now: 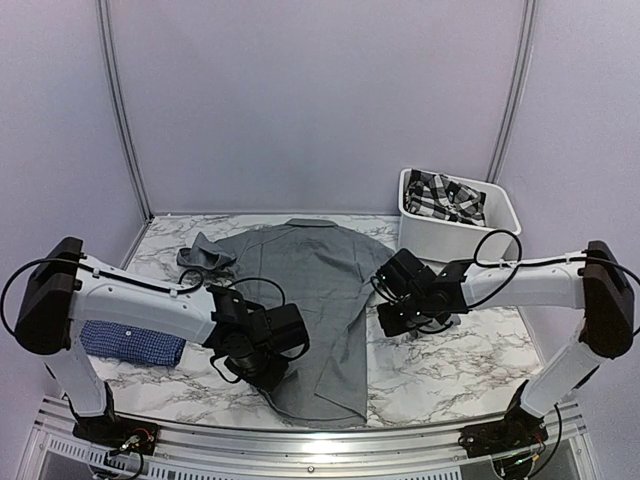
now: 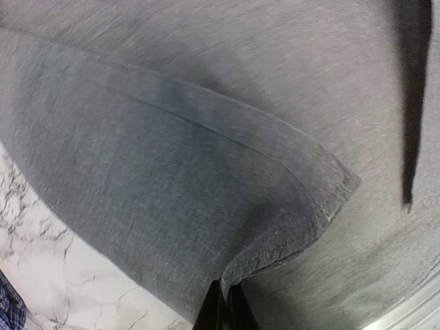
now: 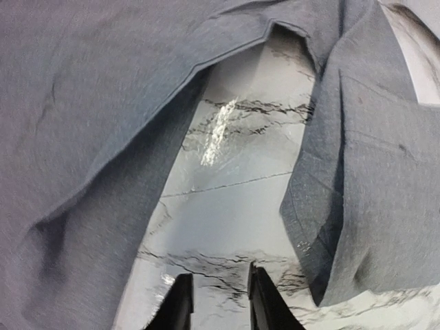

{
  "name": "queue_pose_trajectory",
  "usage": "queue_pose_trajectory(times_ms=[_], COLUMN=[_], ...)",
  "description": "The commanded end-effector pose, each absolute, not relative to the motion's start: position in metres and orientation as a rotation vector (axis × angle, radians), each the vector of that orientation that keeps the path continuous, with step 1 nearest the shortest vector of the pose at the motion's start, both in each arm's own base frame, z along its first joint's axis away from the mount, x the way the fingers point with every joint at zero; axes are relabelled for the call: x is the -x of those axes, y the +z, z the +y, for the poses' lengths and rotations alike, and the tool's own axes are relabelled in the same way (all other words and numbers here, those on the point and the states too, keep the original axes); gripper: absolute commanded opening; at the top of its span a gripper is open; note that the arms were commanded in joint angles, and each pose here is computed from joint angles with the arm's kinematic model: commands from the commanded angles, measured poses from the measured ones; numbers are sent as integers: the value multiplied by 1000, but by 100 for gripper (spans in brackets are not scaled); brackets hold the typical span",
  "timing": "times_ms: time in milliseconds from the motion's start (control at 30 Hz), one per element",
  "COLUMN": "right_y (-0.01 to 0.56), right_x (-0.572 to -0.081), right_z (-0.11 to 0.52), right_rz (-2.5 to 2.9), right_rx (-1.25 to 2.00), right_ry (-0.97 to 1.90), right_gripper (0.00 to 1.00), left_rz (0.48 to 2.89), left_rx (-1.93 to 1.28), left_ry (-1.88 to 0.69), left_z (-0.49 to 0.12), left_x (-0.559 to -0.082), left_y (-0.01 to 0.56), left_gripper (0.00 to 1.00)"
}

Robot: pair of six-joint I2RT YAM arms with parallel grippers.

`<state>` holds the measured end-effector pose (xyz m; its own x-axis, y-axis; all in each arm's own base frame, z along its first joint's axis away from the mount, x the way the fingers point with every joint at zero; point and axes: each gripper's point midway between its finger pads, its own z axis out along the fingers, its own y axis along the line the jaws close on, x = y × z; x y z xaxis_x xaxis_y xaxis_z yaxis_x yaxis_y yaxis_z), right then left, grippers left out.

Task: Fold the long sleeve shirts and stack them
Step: Smooth out the crumpled shirt at the corner of the board.

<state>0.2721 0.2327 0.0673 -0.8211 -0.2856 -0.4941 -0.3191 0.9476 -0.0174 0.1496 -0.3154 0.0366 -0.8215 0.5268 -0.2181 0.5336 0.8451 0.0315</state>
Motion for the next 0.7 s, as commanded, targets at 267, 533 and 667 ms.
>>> queue_pose_trajectory(times_ms=[267,533,667], right_y=[104,89,77], right_x=[-246,-241,-233], right_z=[339,356,338], right_rz=[2474,2487,2517], right_rx=[629,697,715], right_ry=[344,274,206], right_gripper=[66,69,48], left_rz=[2772,2744,2700], left_rx=[-250,-1,122], left_ry=[-115,-297,-339], left_z=[-248,-229,-212], left_x=[-145,-135,-136], left_y=[58,39,39], left_gripper=[2,1,6])
